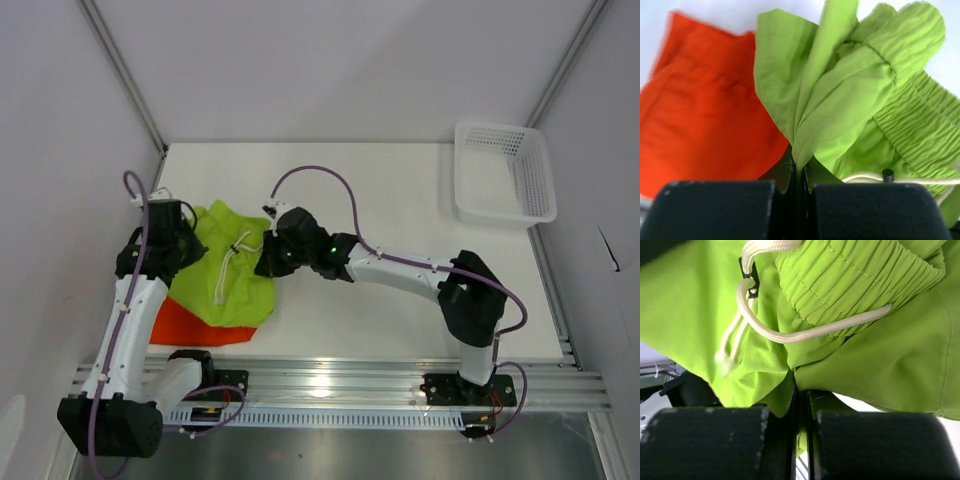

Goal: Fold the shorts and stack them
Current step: Neatly place the folded shorts to the corner

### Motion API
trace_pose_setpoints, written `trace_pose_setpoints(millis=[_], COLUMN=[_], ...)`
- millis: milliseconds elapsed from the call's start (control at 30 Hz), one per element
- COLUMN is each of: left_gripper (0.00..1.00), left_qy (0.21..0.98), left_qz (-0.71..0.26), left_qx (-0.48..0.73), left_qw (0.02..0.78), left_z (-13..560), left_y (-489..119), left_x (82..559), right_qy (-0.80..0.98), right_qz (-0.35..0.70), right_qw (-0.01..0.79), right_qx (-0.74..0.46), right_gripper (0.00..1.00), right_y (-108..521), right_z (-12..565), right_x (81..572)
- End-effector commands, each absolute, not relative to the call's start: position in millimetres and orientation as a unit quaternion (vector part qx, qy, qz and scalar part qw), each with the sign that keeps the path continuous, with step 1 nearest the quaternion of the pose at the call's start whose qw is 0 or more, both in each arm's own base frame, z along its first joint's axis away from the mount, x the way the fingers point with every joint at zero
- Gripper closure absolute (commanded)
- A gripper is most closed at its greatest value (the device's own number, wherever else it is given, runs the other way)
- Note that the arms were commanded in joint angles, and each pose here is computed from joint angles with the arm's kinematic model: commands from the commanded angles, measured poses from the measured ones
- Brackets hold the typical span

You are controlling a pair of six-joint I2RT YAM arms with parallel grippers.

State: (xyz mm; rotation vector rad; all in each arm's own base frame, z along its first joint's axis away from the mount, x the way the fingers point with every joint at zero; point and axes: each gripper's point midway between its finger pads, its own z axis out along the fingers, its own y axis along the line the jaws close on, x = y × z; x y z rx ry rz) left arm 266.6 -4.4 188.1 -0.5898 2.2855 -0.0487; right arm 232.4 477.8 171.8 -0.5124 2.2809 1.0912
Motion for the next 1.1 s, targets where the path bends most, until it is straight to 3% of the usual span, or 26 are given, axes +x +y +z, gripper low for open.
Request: trace_pose_setpoints(millis=[0,267,800,1033,1067], left_gripper=[1.0,1.0,1.0,0.95,0.9], left_qy=[0.882,0.859,0.858,0.867,0.864], left_qz=[0.004,0.031,-0.03,-0.047,-0.043], left_qx=[-0.254,-0.326,-0.405,-0.415,-0.42], left_qw=[0.396,0.393,0.314,0.271,0.273], left_z=[199.9,193.7,142.9,120.1,121.8], left_y=[28.3,83.2,104.5,101.6,105.7], left_x=[249.1,225.4,221.4,222.7,222.6], right_qy=[0.816,0.807,0.812,0.826,0.828], right_qz=[0.457,0.461,0.464,0.47,0.472], right_qw=[0.287,0.283,0.249,0.204,0.193], right_qx=[-0.205,-0.237,-0.255,-0.236,-0.232], right_gripper=[1.0,1.0,1.0,1.0,1.0], right_y=[520.4,560.9,591.0,582.1,581.3], right_z=[201.2,181.4,149.4,113.6,108.4], right_x=[218.3,213.3,220.2,221.2,219.5])
